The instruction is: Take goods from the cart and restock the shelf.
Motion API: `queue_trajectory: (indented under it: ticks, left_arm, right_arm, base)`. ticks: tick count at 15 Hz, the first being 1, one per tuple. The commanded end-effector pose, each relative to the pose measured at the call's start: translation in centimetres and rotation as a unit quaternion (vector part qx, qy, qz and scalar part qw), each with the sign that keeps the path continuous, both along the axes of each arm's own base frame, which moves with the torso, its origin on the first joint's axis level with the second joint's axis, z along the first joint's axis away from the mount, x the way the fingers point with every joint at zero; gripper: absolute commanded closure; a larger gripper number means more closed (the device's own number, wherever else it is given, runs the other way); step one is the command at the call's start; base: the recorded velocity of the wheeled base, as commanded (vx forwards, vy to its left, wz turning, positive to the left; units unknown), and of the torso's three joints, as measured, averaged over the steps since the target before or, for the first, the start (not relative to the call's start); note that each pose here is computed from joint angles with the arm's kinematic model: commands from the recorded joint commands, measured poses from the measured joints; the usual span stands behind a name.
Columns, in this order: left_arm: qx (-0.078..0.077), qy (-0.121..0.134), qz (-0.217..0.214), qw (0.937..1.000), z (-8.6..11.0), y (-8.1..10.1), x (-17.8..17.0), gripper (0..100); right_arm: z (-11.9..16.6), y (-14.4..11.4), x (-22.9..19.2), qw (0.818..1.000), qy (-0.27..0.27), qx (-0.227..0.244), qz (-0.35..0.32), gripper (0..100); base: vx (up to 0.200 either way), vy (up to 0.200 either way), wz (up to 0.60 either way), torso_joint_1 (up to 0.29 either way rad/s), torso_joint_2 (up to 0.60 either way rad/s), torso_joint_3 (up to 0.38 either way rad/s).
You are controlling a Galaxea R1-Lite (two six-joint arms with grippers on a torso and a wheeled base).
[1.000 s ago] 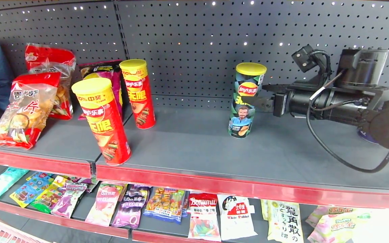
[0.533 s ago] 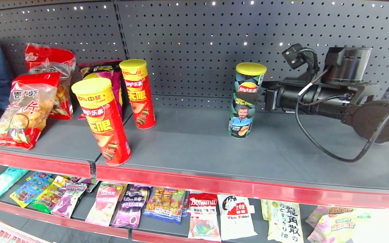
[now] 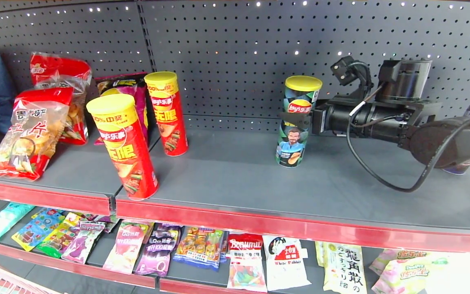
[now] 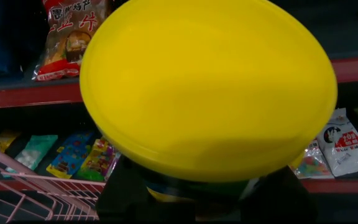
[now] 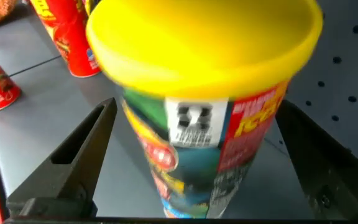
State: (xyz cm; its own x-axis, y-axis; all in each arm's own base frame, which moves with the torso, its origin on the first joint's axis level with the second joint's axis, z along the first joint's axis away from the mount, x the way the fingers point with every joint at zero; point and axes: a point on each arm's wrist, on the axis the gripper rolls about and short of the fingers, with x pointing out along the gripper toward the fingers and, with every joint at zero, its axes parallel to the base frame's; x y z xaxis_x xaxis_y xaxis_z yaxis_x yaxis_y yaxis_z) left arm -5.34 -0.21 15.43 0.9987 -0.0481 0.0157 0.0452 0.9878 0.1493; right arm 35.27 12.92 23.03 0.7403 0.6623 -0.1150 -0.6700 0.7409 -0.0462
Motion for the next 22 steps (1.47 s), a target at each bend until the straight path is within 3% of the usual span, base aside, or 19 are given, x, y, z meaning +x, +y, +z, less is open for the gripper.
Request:
queue_trajectory:
  ticks: [1,2,8,11,14,18,22]
  left_arm:
    - [0.000,0.001,0.000,1.0000,0.0,0.0,0.0,100]
    - [0.000,0.001,0.000,1.0000,0.0,0.0,0.0,100]
    - [0.000,-0.001,0.000,1.0000,-0.6,0.0,-0.1,100]
    - [0.000,0.000,-0.001,1.0000,-0.8,0.0,-0.1,100]
    - [0.000,0.006,-0.002,1.0000,-1.1,0.0,0.1,100]
    - [0.000,0.004,-0.003,1.0000,-1.2,0.0,0.0,100]
    - [0.000,0.003,-0.003,1.0000,-1.3,0.0,0.0,100]
  right_arm:
    - [-0.2,0.2,0.2,1.000,0.001,0.000,0.001,0]
    - [-0.3,0.1,0.4,1.000,0.001,-0.001,0.000,100]
    - [0.3,0.1,-0.4,1.000,-0.002,-0.001,-0.009,100]
    - [3.1,0.3,-6.3,0.999,0.039,-0.020,0.003,100]
    - [3.9,-0.1,-9.8,0.999,0.028,-0.018,0.022,100]
    - [2.2,-0.3,-11.9,0.998,0.046,-0.029,0.030,100]
    - [1.3,0.5,-11.9,0.999,0.024,-0.021,0.032,100]
  base:
    - [0.000,0.000,0.00,0.000,0.00,0.000]
    - [0.000,0.000,0.00,0.000,0.00,0.000]
    - [0.000,0.000,0.00,0.000,0.00,0.000]
    - [0.000,0.000,0.00,0.000,0.00,0.000]
    - [0.000,0.000,0.00,0.000,0.00,0.000]
    - [0.000,0.000,0.00,0.000,0.00,0.000]
    - [0.000,0.000,0.00,0.000,0.00,0.000]
